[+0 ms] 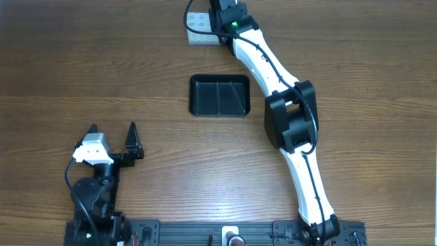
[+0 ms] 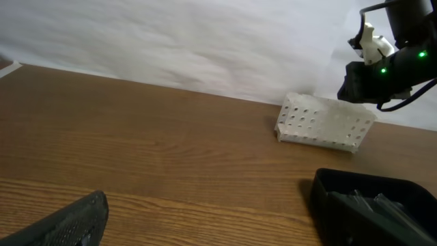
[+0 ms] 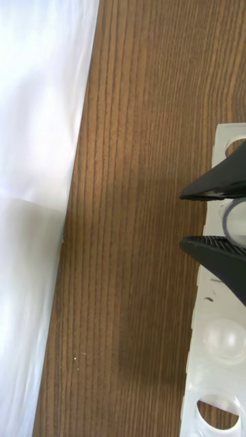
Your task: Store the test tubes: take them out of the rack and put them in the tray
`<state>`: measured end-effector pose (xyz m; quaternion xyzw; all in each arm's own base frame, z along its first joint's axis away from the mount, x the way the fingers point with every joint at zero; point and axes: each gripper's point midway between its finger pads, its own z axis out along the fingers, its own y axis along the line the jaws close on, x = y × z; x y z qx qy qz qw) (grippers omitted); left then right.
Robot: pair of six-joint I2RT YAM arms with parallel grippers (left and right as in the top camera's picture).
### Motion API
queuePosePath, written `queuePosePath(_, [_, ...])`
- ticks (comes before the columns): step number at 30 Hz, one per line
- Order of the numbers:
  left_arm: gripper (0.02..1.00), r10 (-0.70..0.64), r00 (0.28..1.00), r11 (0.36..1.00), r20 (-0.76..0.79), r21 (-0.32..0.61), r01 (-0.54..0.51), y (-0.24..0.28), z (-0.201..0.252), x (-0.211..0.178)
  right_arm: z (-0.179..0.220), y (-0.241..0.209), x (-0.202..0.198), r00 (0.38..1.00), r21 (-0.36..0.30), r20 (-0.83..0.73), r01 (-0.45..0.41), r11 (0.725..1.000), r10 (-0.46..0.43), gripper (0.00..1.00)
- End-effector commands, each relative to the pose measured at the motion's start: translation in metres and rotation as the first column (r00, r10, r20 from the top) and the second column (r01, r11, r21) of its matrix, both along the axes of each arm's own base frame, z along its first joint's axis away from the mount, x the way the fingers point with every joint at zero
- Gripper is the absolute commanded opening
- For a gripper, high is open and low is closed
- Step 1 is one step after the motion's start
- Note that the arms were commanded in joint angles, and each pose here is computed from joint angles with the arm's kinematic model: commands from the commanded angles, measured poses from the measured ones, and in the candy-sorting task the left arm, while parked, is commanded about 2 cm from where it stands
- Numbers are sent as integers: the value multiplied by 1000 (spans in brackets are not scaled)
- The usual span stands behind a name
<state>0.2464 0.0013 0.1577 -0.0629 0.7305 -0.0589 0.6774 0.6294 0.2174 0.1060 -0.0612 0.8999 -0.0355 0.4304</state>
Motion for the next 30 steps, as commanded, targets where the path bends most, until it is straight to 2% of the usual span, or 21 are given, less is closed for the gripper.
queuePosePath(1, [998,-15,1000,1000,-1,17,15,-3,-1,0,-3,1,3,1000,4,1,1,1000,-1,150])
queuePosePath(9, [996,-15,1000,1000,-1,17,15,-3,-1,0,10,1,3,1000,12,21,1,1000,-1,139])
queuePosePath(30, [996,-15,1000,1000,-1,18,16,-3,-1,0,108,-3,-3,987,74,161,-4,997,-8,102])
